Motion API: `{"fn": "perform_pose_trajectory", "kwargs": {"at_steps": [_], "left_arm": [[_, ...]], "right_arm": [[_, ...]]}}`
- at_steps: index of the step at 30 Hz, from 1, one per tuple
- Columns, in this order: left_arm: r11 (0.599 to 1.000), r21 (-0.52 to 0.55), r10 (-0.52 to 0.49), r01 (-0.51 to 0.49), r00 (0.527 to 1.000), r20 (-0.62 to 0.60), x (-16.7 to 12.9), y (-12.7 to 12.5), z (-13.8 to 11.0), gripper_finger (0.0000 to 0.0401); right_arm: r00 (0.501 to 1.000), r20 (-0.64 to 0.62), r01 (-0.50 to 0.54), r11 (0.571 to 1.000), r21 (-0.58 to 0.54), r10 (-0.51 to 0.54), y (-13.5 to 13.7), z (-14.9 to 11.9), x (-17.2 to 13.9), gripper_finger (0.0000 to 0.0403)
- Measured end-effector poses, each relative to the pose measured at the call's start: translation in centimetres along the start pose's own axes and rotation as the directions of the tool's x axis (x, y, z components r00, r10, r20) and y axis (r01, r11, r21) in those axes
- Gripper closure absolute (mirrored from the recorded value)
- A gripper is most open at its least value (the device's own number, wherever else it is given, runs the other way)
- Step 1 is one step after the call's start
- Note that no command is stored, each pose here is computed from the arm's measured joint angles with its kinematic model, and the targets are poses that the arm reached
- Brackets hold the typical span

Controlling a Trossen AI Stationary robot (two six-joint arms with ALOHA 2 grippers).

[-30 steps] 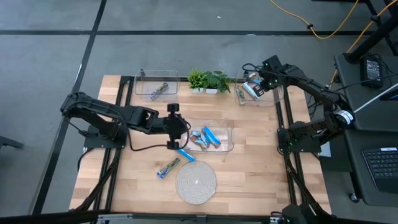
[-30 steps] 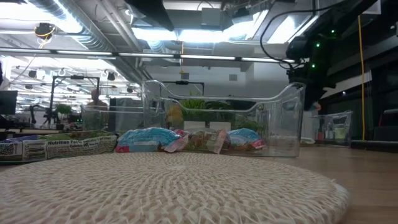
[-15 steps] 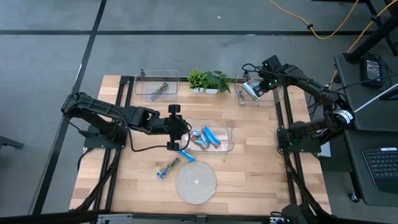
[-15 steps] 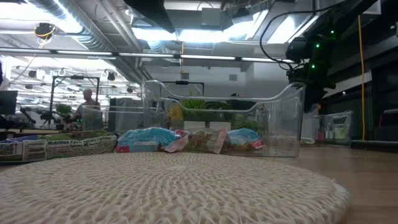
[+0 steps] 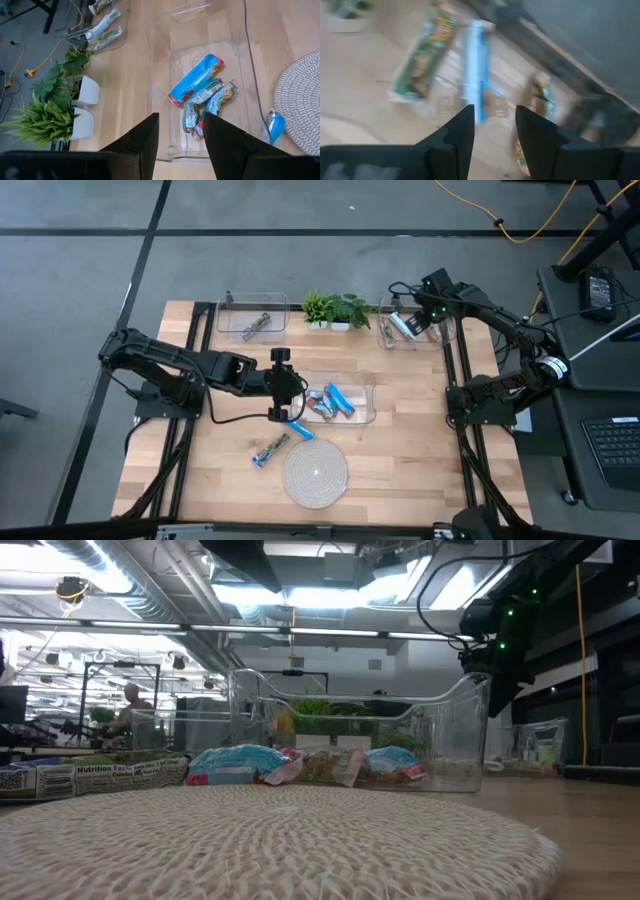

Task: Pick and place Granola Bars by type
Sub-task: Put the blue granola bar into the left transparent bin

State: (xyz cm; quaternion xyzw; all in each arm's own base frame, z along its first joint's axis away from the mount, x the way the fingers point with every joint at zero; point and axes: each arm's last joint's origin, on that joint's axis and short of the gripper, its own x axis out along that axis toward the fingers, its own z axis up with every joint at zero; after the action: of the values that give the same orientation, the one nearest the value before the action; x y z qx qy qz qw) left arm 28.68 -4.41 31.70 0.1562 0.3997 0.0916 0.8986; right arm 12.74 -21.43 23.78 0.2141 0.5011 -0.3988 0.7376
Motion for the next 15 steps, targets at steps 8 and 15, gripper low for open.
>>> {"fn": "perform_pose_trajectory", "kwargs": {"at_steps": [8, 15], "left_arm": [[1.000, -0.028, -0.013, 0.010, 0.990, -0.143, -1.2, 0.0, -1.1, 0.0258], [0.986, -0.165, -0.060, 0.021, 0.969, -0.240, -3.3, -0.7, -2.2, 0.0258]], "right_arm": [[0.974, 0.042, -0.210, 0.959, -0.189, 0.221, 2.2, 0.1, -0.8, 0.0256], [0.906, 0.215, -0.245, 0.868, -0.433, 0.363, 5.8, 0.3, -4.4, 0.0270]]}}
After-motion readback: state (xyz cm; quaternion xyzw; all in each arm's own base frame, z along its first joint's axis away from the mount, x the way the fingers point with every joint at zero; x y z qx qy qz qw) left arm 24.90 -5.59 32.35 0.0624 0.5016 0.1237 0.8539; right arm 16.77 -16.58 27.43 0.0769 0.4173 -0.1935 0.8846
